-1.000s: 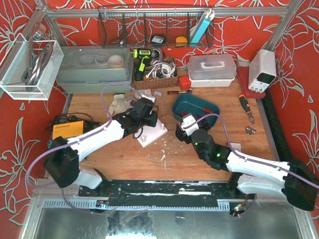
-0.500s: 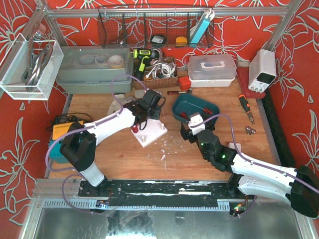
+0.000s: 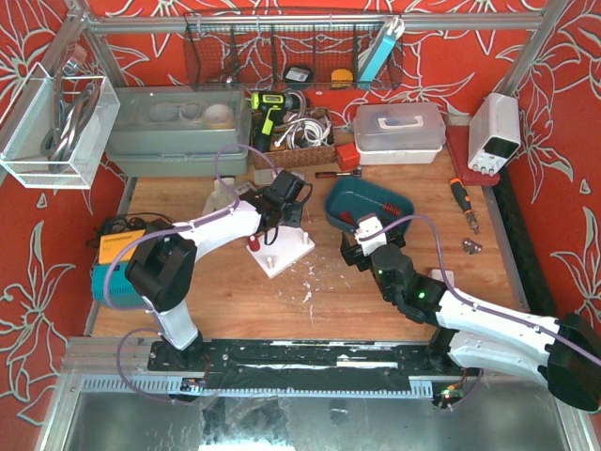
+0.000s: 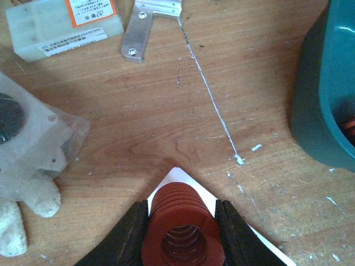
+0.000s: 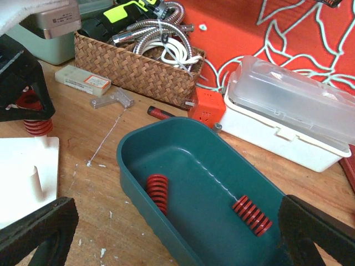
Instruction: Install the large spring
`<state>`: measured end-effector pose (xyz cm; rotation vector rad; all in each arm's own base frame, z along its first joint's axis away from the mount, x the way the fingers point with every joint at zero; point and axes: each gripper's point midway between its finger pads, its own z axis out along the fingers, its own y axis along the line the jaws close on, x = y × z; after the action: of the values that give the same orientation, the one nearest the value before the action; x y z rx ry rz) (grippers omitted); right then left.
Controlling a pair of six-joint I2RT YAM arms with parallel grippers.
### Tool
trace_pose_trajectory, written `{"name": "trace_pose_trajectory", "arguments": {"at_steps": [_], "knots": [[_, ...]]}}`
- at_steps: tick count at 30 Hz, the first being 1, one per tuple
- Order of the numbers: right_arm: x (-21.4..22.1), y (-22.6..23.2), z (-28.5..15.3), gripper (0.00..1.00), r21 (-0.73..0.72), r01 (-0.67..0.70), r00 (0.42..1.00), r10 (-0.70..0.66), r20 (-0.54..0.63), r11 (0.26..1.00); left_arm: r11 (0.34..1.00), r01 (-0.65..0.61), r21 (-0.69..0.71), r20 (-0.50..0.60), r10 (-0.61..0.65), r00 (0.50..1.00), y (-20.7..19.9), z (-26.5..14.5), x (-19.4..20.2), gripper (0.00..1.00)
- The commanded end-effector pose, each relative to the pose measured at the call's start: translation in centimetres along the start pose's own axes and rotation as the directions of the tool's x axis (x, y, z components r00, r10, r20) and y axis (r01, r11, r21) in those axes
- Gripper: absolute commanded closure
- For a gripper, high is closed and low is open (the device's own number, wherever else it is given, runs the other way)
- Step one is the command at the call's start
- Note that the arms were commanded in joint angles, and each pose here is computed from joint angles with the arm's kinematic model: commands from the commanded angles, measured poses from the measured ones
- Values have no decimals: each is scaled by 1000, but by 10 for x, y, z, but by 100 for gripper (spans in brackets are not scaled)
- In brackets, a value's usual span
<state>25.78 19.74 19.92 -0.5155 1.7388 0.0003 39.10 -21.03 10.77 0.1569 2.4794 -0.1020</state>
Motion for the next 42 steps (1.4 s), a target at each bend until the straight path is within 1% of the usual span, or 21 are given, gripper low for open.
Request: {"name": "trace_pose_trajectory", "arguments": {"at_steps": [1, 6, 8, 11, 13, 16, 19, 22, 24, 26, 29, 31, 32, 33, 34, 35, 39, 42], "knots": [[1, -2, 0, 1, -3, -17, 1000, 17, -1, 1000, 1000, 25, 7, 4, -25, 1000, 1, 9, -3, 84], [1, -1, 1, 1, -6, -17, 1000, 17, -5, 1000, 999, 33, 19, -3, -33, 999, 0, 15, -1, 77], [2, -1, 2, 1, -4, -16, 1000, 16, -7, 1000, 999, 36, 23, -6, -36, 999, 0, 16, -1, 72], [3, -5, 2, 1, 18, -16, 1000, 16, -11, 1000, 999, 36, 26, -8, -36, 999, 1, 16, 0, 62], [4, -8, 2, 1, 39, -21, 1000, 21, -9, 999, 999, 37, 27, -6, -37, 999, 2, 13, -1, 60], [4, -11, 3, 1, 50, -30, 1000, 31, -7, 998, 999, 37, 37, 2, -37, 999, 2, 8, -2, 48], [5, -12, 3, 1, 53, -36, 999, 37, -7, 998, 998, 41, 41, 23, -42, 999, 4, -1, -6, 44], [7, -17, 4, 1, 66, -52, 999, 53, -10, 996, 997, 51, 59, 68, -55, 996, 6, -19, -14, 37], [8, -22, 5, 2, 82, -93, 996, 94, -7, 992, 994, 55, 95, 118, -66, 991, 4, -35, -21, 32], [9, -24, 8, 3, 67, -139, 990, 139, -7, 988, 983, 53, 176, 182, -85, 980, -2, -53, -25, 27], [10, -28, 13, 2, 70, -155, 987, 157, -23, 986, 954, 28, 299, 261, -110, 959, -12, -76, -24, 19], [11, -34, 17, 1, 91, -147, 987, 152, -53, 985, 937, 17, 349, 308, -132, 942, -14, -91, -23, 16], [12, -37, 19, 1, 100, -145, 985, 153, -77, 984, 926, 8, 377, 328, -141, 934, -16, -98, -22, 12], [12, -42, 22, 1, 116, -152, 981, 164, -100, 982, 916, -4, 402, 350, -150, 924, -17, -106, -21, 2], [14, -45, 25, 1, 120, -150, 977, 166, -136, 981, 904, -17, 427, 369, -158, 916, -19, -112, -19, 0], [14, -48, 28, 1, 119, -146, 972, 165, -167, 982, 890, -33, 454, 398, -169, 902, -21, -122, -19, 0], [20, -53, 48, 1, 127, -65, 953, 100, -286, 990, 855, -87, 512, 462, -189, 866, -24, -138, -6, 0], [27, -61, 65, 3, 112, 11, 917, 35, -398, 994, 852, -138, 505, 512, -167, 843, -22, -144, 7, 0]]}}
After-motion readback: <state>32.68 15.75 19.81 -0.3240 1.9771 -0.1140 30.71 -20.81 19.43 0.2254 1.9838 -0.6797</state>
